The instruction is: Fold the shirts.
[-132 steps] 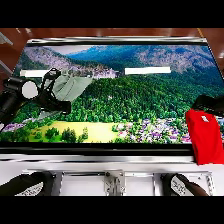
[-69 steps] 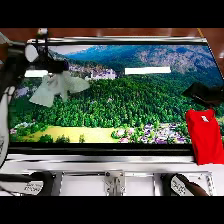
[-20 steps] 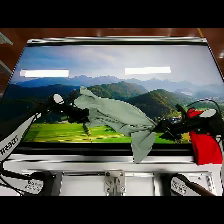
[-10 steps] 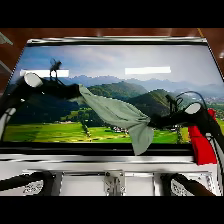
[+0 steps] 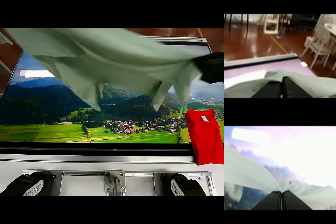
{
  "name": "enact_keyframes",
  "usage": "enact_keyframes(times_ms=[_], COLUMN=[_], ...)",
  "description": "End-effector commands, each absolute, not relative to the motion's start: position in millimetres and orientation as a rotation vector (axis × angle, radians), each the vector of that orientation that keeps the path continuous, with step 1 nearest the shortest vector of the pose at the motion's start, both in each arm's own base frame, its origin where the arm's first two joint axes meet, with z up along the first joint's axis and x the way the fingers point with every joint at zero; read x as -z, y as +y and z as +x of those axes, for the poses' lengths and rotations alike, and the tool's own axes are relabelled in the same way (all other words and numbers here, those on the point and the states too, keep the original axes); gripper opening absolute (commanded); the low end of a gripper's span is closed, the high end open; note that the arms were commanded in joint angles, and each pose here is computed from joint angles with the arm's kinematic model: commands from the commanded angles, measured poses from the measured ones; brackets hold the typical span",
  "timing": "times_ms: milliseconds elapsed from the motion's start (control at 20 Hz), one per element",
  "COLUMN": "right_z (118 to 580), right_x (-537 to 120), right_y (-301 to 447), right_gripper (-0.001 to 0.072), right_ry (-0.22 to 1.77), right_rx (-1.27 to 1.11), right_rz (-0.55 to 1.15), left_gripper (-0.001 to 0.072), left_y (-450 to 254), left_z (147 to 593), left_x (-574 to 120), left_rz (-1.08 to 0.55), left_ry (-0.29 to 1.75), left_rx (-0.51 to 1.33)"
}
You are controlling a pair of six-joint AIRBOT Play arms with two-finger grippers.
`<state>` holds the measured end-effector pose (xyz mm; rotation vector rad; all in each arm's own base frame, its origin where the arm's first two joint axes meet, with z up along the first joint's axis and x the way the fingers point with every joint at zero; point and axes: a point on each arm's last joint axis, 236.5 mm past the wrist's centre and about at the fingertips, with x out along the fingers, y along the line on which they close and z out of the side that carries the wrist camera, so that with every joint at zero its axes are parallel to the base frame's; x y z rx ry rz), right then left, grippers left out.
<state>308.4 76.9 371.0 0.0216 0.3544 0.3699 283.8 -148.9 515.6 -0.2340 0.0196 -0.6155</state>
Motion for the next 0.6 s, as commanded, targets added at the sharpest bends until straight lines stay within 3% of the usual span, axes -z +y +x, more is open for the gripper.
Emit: enact_keyframes(times_ms=[0,150,250,550], right_z=[243,221,217,224], right_x=[-461,-456,-426,-276], right_y=[73,72,73,63], right_gripper=[0.0057,0.0057,0.0057,0.0058], right_ry=[0.114,0.151,0.281,1.000], right_rx=[-0.321,-0.310,-0.318,-0.324], right_rz=[0.019,0.004,0.007,0.071], left_gripper=[0.0032,0.0033,0.0033,0.0033], left_y=[-136,-122,-112,-111], left_z=[193,178,183,249], left_x=[-568,-547,-520,-374], left_rz=[-0.226,-0.115,-0.067,-0.077], left_ry=[-0.148,-0.090,0.010,0.480], left_rx=[0.639,0.563,0.512,0.445])
